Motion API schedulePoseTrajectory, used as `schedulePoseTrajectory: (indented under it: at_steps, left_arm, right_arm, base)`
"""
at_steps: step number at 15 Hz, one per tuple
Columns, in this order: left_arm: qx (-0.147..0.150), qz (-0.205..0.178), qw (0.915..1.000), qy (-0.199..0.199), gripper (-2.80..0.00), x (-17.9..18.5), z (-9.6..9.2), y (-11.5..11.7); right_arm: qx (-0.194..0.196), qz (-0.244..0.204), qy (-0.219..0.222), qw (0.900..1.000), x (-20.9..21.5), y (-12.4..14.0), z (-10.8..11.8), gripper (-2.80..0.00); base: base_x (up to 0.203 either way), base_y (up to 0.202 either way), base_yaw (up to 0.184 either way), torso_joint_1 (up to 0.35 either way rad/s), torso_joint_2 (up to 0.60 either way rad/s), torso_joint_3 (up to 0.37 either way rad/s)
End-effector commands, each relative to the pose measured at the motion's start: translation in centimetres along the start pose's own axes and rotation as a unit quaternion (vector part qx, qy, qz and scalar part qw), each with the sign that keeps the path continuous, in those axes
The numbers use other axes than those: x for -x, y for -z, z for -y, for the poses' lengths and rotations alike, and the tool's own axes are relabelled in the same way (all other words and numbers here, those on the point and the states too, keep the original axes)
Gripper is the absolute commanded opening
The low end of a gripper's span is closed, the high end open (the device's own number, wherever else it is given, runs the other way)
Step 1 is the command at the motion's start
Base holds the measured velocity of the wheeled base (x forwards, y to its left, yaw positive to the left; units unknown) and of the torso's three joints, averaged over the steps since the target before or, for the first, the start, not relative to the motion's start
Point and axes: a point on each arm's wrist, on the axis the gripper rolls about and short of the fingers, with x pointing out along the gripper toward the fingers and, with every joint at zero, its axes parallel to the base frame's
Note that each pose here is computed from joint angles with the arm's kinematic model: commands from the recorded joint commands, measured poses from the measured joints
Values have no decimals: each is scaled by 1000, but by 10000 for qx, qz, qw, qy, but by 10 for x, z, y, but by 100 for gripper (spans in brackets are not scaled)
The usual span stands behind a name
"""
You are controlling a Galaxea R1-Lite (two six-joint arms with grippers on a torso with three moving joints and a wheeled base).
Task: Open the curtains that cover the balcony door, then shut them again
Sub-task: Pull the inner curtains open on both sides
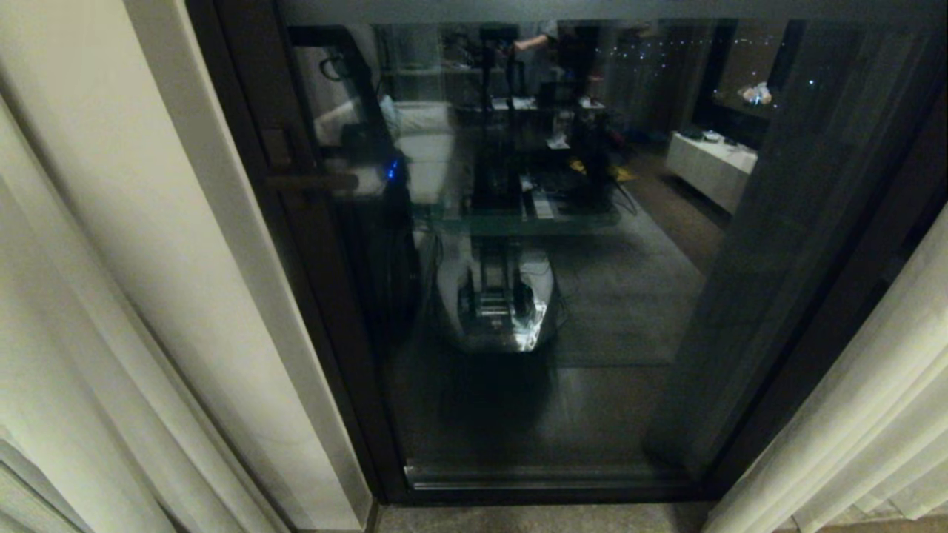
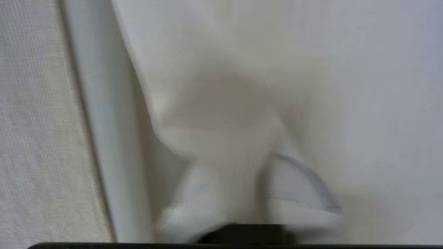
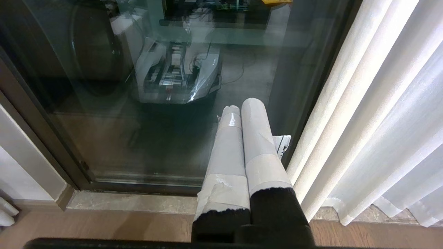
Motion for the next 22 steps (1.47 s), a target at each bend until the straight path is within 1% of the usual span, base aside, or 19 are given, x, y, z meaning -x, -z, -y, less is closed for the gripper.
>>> schedulePoseTrajectory:
  at_steps: [1, 5, 8, 10, 13, 16, 18, 19, 22]
  left_arm:
    - [16, 70, 10000, 68, 0, 9, 7, -9]
    - [36, 81, 9999, 84, 0, 23, 12, -18]
    - [50, 40, 9999, 79, 0, 45, 18, -25]
    - [65, -28, 10000, 69, 0, 68, 23, -30]
    - [101, -190, 9998, 60, 0, 108, 31, -29]
    - [156, -393, 9991, 72, 0, 148, 40, -20]
    - [214, -500, 9984, 164, 0, 168, 47, -14]
    - [228, -537, 9981, 183, -280, 174, 49, -11]
    - [247, -546, 9979, 234, -280, 179, 51, -11]
  right_arm:
    - [1, -8, -4, 10000, 0, 0, 0, -280]
    - [1, -8, -4, 10000, 0, 0, 0, -280]
    - [1, -8, -4, 10000, 0, 0, 0, -280]
    - [1, -8, -4, 10000, 0, 0, 0, -280]
    - [1, -8, -4, 10000, 0, 0, 0, -280]
    - [1, -8, -4, 10000, 0, 0, 0, -280]
    - [1, -8, -4, 10000, 0, 0, 0, -280]
    - [1, -8, -4, 10000, 0, 0, 0, -280]
    - [1, -8, -4, 10000, 0, 0, 0, -280]
  base:
    - [0, 0, 0, 0, 0, 0]
    - [0, 0, 0, 0, 0, 0]
    - [0, 0, 0, 0, 0, 0]
    - [0, 0, 0, 0, 0, 0]
    - [0, 0, 0, 0, 0, 0]
    - [0, 0, 0, 0, 0, 0]
    - [0, 0, 0, 0, 0, 0]
    - [0, 0, 0, 0, 0, 0]
    - [0, 0, 0, 0, 0, 0]
